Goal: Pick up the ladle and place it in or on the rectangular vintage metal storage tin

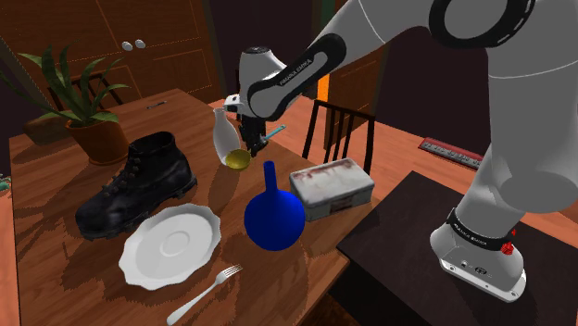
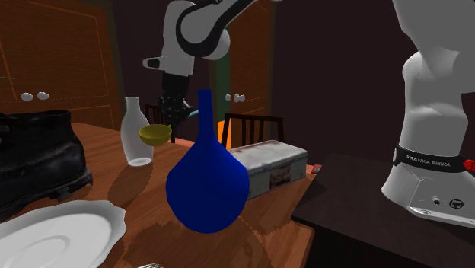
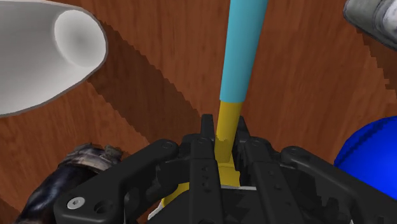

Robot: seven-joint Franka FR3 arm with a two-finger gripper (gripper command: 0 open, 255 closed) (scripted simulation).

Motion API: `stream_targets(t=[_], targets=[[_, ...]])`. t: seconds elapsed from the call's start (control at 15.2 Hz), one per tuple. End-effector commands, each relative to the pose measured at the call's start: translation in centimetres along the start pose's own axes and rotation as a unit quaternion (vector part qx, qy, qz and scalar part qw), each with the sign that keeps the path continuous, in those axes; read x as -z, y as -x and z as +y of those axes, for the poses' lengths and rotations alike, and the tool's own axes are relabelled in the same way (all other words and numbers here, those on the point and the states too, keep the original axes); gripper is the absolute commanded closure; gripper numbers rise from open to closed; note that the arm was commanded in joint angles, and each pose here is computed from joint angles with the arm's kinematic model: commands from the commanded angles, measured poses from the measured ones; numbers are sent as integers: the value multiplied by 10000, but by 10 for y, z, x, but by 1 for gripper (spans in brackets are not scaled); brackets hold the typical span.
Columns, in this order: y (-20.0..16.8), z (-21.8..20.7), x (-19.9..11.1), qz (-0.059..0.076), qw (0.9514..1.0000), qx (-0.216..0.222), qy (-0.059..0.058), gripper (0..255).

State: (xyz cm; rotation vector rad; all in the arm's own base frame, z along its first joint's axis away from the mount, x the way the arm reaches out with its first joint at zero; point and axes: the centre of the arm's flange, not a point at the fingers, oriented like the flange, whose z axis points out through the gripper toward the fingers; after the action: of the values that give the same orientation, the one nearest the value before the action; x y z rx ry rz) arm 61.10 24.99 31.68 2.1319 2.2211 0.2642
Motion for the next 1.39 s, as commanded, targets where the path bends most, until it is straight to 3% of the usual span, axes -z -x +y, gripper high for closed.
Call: stream_targets(t=[0.0,1.32], targets=[[-1,1,11,0,10000,0,-2,255],[116,-214,66,0,10000,0,-2,255]])
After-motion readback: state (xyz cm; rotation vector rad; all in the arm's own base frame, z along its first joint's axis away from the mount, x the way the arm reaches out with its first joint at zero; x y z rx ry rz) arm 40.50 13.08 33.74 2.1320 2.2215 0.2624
